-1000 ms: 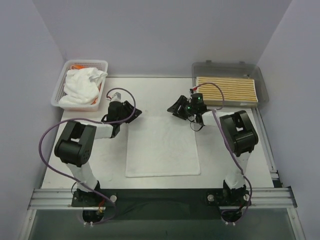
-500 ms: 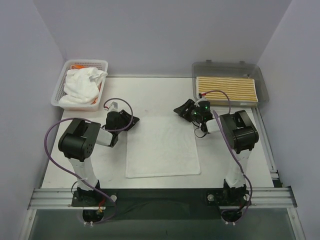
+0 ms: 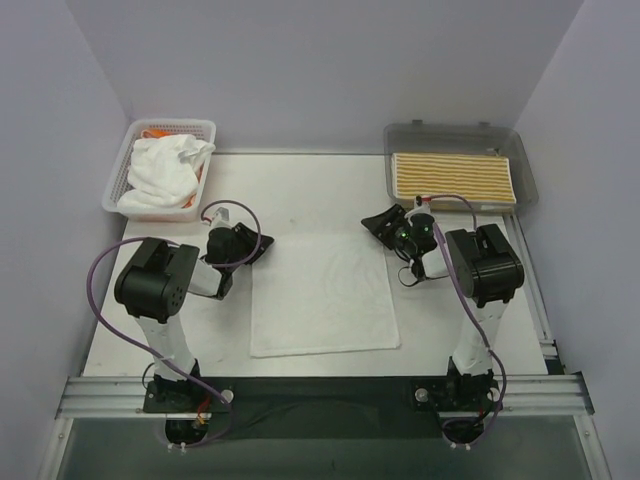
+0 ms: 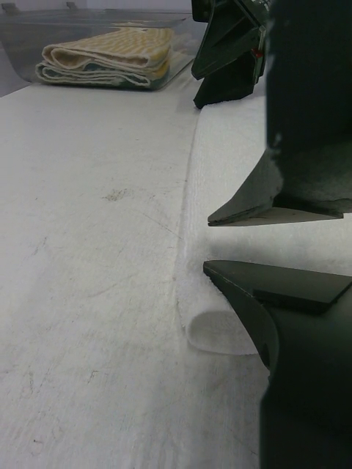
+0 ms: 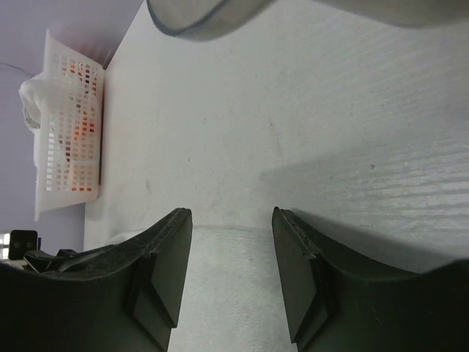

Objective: Fold and stack the towels
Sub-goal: Fold the towel

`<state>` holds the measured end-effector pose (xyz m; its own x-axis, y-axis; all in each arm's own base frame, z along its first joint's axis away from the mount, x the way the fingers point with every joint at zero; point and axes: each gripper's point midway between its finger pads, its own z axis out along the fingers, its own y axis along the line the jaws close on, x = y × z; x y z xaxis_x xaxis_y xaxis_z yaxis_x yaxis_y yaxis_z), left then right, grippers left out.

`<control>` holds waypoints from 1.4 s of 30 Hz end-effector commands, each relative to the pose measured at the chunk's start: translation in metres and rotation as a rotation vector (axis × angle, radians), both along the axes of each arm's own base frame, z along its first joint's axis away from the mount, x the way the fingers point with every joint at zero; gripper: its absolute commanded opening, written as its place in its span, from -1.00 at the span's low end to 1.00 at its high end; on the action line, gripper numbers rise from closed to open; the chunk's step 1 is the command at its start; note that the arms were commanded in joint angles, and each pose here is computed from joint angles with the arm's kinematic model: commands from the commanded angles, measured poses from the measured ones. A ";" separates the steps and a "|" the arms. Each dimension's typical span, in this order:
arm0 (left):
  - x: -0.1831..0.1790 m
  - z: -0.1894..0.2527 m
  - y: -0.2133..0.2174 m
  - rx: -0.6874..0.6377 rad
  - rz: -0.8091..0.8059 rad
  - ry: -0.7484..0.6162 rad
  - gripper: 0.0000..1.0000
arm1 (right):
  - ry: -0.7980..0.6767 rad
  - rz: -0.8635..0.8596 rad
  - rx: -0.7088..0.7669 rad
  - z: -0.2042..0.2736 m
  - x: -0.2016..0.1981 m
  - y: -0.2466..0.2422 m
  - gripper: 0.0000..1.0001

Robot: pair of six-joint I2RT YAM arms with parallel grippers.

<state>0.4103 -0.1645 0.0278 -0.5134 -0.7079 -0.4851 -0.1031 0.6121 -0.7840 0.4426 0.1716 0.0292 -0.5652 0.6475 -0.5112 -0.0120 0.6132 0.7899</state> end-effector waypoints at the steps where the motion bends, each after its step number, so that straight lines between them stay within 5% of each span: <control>1: -0.007 -0.009 0.014 0.042 0.028 0.027 -0.26 | 0.105 -0.110 -0.023 -0.028 -0.013 -0.025 -0.02; 16: 0.003 0.031 -0.001 0.032 -0.065 -0.065 -0.09 | 0.013 -0.118 -0.068 0.019 -0.025 -0.042 0.11; 23: 0.011 0.085 -0.005 0.053 -0.113 -0.187 0.15 | 0.105 -0.065 -0.221 0.031 -0.045 -0.052 0.18; 28: 0.013 0.126 0.014 0.207 -0.111 -0.284 0.24 | 0.175 0.002 -0.390 0.045 -0.052 -0.064 0.17; 35: 0.020 0.099 0.032 0.539 -0.289 -0.126 0.25 | 0.315 0.172 -0.516 0.037 -0.065 -0.070 0.01; 42: 0.011 0.047 0.021 0.572 -0.497 0.028 0.25 | 0.363 0.310 -0.477 0.026 -0.064 -0.058 -0.08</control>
